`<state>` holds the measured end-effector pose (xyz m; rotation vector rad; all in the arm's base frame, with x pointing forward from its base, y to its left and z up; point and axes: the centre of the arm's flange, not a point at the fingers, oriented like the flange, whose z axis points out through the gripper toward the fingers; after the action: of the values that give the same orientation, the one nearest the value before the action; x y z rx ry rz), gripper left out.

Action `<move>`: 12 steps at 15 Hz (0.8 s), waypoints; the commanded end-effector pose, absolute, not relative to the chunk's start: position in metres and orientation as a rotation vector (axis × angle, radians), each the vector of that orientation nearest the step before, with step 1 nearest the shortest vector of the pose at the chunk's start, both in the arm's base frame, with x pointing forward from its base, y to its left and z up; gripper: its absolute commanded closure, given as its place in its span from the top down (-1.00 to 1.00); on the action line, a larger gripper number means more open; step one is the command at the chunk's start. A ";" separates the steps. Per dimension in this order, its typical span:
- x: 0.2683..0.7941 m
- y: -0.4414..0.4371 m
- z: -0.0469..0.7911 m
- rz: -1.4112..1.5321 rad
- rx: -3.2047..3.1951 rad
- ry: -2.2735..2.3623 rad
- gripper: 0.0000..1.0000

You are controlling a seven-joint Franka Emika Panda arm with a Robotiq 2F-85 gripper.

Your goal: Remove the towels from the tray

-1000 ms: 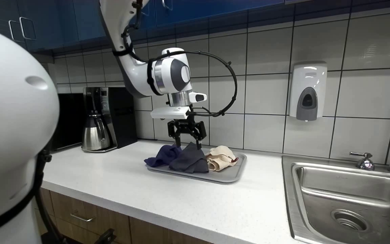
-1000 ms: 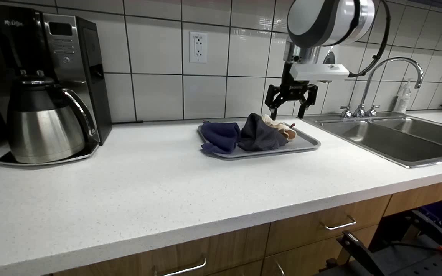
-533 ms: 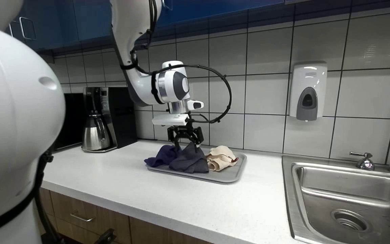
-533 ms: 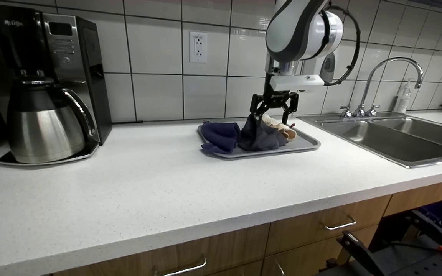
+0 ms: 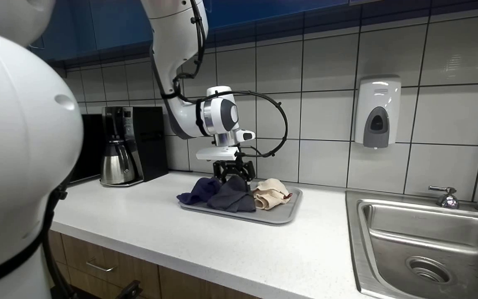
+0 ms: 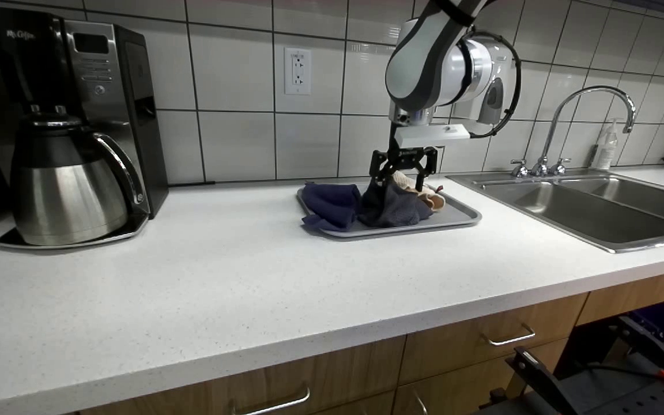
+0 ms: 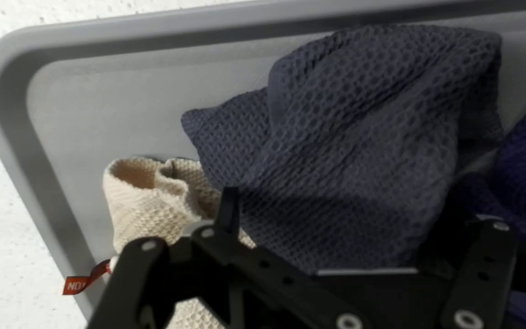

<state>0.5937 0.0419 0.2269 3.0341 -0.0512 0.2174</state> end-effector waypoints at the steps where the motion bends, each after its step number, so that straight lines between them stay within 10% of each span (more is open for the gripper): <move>1: 0.615 0.041 0.216 0.207 3.013 -0.047 1.00; 7: 0.629 0.045 0.200 0.185 3.017 -0.039 1.00; 8: 0.631 0.047 0.198 0.188 3.016 -0.036 0.50; 12: 0.632 0.049 0.193 0.186 3.021 -0.032 -0.02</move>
<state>0.6216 0.0468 0.1934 3.0235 -0.0376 0.2005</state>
